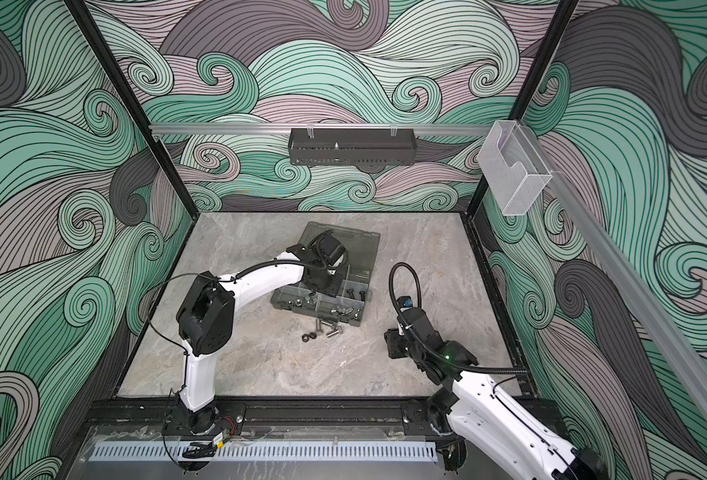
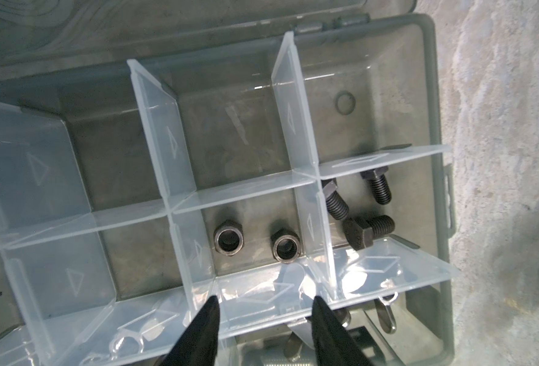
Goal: Sort the screws and nuts into containers
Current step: 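Move the left gripper back down to the remaining black nuts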
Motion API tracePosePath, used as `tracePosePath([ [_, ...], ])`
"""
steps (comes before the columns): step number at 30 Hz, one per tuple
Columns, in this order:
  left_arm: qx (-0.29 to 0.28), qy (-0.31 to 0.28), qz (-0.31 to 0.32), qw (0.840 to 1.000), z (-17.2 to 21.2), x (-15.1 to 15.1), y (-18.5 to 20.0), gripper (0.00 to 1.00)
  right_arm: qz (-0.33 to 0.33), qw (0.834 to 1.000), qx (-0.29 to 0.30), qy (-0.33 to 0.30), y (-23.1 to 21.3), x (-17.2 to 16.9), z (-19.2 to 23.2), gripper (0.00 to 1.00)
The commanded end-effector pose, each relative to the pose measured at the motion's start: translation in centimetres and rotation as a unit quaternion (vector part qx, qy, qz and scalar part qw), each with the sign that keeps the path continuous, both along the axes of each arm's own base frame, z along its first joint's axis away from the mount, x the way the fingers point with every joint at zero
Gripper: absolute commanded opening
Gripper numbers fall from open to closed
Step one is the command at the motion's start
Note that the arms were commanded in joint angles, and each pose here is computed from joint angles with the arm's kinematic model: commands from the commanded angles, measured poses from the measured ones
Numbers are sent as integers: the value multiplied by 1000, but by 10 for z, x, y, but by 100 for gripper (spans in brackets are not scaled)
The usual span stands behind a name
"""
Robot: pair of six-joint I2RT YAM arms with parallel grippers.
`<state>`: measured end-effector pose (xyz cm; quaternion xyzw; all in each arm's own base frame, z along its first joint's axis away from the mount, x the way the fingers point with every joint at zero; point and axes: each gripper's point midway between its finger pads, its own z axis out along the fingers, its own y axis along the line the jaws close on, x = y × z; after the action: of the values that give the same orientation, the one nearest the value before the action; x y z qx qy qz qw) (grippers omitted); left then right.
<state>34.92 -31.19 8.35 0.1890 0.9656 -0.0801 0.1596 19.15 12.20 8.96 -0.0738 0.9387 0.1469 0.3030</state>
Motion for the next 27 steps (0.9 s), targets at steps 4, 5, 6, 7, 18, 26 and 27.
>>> tracePosePath([
  [4,-23,-8,12,1000,26,-15,15,51,-8,1000,-5,4,-3,0,-6,40],
  [5,-24,-9,12,1000,28,-18,17,51,-7,1000,-6,6,-3,0,-6,40],
  [6,-24,-10,12,1000,29,-20,19,51,-7,1000,-6,7,-3,0,-6,40],
  [7,-25,-11,12,1000,31,-22,22,51,-6,1000,-6,8,-3,-1,-7,40],
  [18,-33,-16,35,999,40,-60,59,51,-6,1000,-8,7,-3,0,-7,40],
  [26,-32,13,68,997,14,-100,90,52,-7,1000,-7,11,-3,-1,-10,40],
  [27,-32,18,71,997,10,-104,93,52,-7,1000,-7,11,-3,-1,-10,40],
])
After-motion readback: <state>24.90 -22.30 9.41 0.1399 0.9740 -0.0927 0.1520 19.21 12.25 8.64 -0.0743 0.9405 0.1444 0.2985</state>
